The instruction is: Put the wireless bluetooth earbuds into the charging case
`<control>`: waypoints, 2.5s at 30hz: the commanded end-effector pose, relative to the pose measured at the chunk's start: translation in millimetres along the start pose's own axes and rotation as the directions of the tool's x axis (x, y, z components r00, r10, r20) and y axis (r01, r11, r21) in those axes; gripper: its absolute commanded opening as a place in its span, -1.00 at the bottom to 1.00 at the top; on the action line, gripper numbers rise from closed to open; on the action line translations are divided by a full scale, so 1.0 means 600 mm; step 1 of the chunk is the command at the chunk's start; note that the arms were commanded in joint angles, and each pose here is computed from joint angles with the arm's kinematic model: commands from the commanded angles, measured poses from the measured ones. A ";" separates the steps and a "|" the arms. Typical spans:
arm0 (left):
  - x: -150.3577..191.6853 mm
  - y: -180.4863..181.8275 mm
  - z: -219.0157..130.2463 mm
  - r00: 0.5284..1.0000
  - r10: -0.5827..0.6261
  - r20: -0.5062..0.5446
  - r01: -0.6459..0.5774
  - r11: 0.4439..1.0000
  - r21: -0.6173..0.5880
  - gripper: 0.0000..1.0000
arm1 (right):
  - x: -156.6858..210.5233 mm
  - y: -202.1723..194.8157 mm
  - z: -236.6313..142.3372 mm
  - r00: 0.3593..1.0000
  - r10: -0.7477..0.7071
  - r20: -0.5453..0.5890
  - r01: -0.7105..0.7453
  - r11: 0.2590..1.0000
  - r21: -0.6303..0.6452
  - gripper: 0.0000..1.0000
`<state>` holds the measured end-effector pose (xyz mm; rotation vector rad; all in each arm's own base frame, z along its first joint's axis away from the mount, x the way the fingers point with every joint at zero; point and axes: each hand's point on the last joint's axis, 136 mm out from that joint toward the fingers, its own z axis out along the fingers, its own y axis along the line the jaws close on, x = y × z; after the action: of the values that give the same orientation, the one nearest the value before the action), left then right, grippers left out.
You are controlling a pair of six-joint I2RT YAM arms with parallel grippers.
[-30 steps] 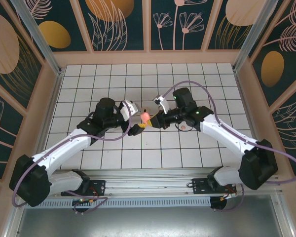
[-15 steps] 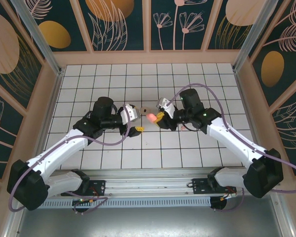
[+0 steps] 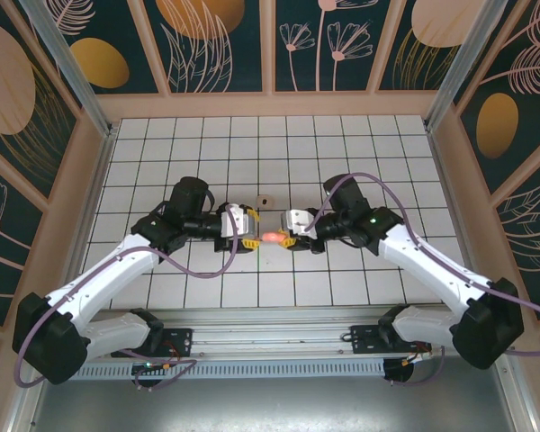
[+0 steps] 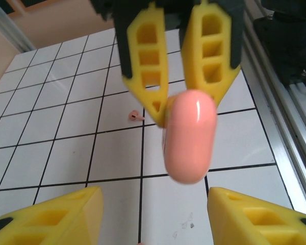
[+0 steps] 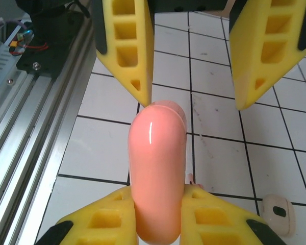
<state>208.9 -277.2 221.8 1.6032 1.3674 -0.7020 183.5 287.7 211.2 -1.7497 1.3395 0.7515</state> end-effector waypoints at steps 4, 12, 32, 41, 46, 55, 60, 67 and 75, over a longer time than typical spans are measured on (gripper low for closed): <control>-0.012 -0.011 -0.001 0.999 0.037 0.013 -0.037 0.997 0.062 0.00 | -0.032 -0.009 0.005 0.998 -0.047 0.029 0.048 0.998 -0.034 -0.86; 0.002 -0.011 0.008 0.999 0.005 -0.032 -0.003 0.997 0.078 -0.18 | -0.032 -0.023 0.021 0.999 -0.041 -0.023 0.041 0.999 -0.027 -0.86; 0.004 -0.015 0.018 0.999 -0.016 -0.036 0.019 0.996 0.093 -0.82 | -0.031 -0.045 0.032 0.998 -0.025 -0.062 0.026 0.999 0.028 -0.77; -0.015 -0.025 0.021 0.993 -0.049 0.109 0.040 0.996 0.080 -0.87 | -0.041 -0.073 -0.024 0.988 0.072 0.134 -0.089 0.988 0.126 -0.37; -0.011 -0.029 0.029 0.989 -0.079 0.122 0.066 0.992 0.109 -0.90 | -0.050 -0.071 -0.043 0.974 0.079 0.214 -0.109 0.985 0.134 -0.35; -0.024 -0.020 0.033 0.971 -0.106 0.215 0.091 0.993 0.078 -0.94 | -0.045 -0.079 -0.057 0.958 0.131 0.257 -0.169 0.976 0.135 -0.33; -0.025 -0.009 0.038 0.937 -0.163 0.309 0.159 0.987 0.038 -0.94 | -0.055 -0.072 -0.076 0.938 0.156 0.309 -0.200 0.973 0.116 -0.29; -0.023 -0.001 0.044 0.875 -0.241 0.419 0.247 0.968 0.040 -0.97 | -0.048 -0.095 -0.100 0.896 0.289 0.336 -0.355 0.923 0.151 -0.16; -0.003 0.018 0.036 0.796 -0.299 0.526 0.371 0.928 -0.033 -0.97 | 0.089 -0.158 -0.126 0.615 0.748 0.250 -0.772 0.506 0.384 -0.11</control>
<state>217.9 -299.5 186.8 1.0724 1.3779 -1.1228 269.1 233.4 251.7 -0.9308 1.7988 0.9130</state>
